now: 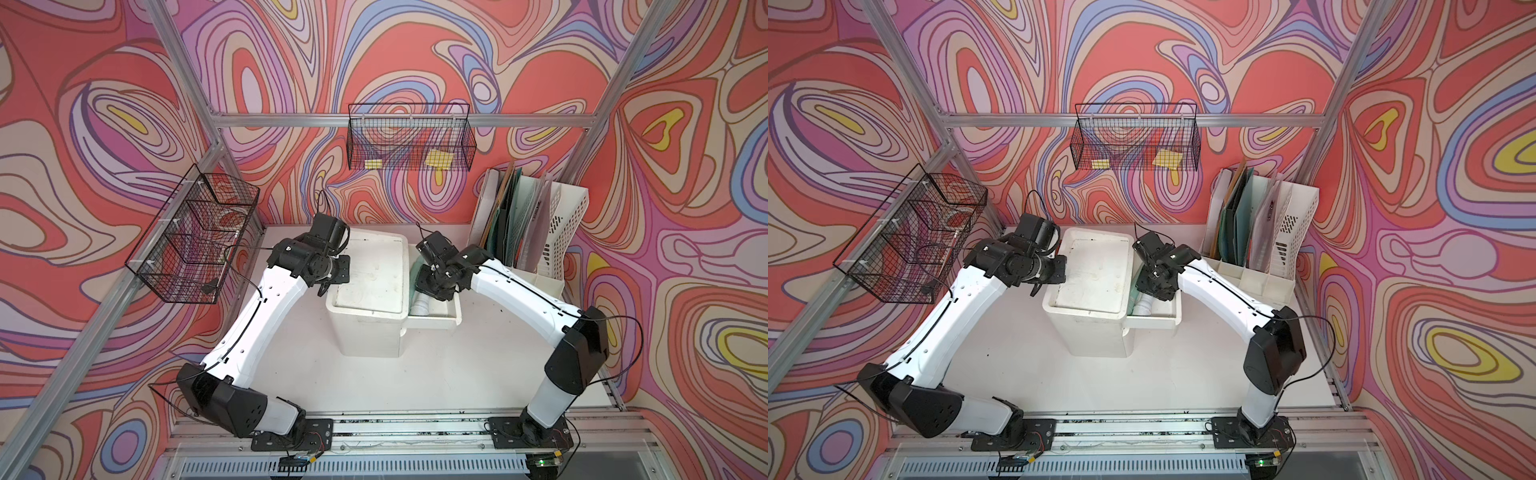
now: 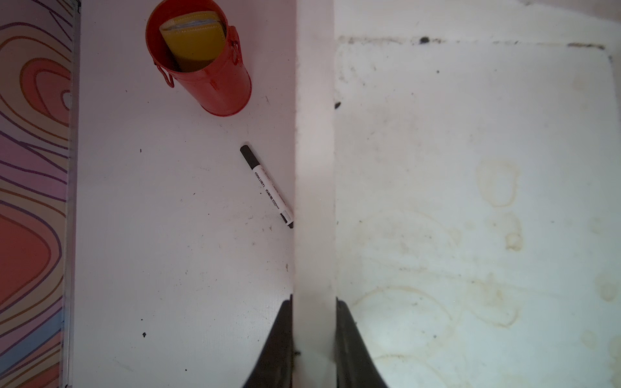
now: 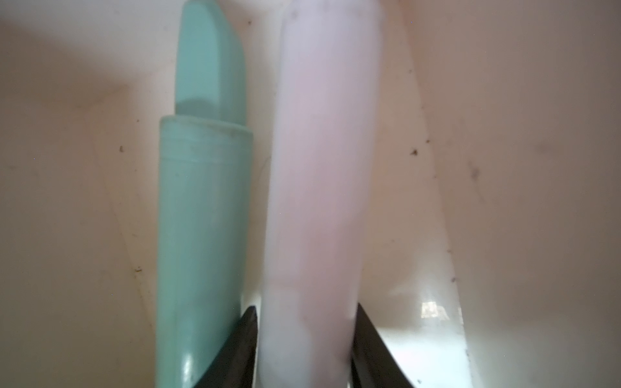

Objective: Take the microphone out of the drawer
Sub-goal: Pick up the microphone from the drawer.

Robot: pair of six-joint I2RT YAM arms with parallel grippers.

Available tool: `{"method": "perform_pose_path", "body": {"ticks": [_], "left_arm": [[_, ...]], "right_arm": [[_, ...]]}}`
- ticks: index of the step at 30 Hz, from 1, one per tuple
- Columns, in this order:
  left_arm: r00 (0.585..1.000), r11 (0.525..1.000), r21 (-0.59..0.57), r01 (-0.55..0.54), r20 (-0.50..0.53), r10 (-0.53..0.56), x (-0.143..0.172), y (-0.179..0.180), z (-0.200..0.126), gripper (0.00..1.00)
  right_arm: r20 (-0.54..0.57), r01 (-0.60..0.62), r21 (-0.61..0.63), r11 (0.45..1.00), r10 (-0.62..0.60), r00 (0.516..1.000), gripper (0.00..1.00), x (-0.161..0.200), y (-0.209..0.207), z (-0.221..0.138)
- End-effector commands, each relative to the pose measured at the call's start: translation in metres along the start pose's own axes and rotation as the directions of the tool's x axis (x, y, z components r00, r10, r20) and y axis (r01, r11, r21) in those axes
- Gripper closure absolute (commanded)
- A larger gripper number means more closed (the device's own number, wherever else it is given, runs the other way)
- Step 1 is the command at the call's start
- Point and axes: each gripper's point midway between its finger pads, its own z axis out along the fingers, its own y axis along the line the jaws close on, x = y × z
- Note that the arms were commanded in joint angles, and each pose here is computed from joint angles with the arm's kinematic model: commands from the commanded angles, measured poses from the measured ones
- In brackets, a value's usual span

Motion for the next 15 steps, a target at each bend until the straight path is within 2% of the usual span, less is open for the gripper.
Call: {"method": "perform_pose_path", "body": {"ticks": [1, 6, 15], "left_arm": [[0.999, 1.0, 0.014, 0.015, 0.029, -0.016, -0.005, -0.001, -0.001, 1.0], [0.999, 1.0, 0.011, 0.017, 0.029, -0.017, -0.005, -0.001, -0.001, 1.0], [1.0, 1.0, 0.006, 0.014, 0.026, -0.014, -0.004, 0.0, 0.0, 1.0]], "right_arm": [[-0.017, 0.016, 0.047, 0.999, -0.015, 1.0, 0.67, 0.007, -0.003, 0.02], [0.031, 0.026, 0.045, 0.999, -0.027, 0.999, 0.82, -0.003, -0.001, 0.011], [0.181, 0.112, -0.018, 0.994, -0.107, 0.978, 0.93, -0.036, 0.021, -0.035]]}}
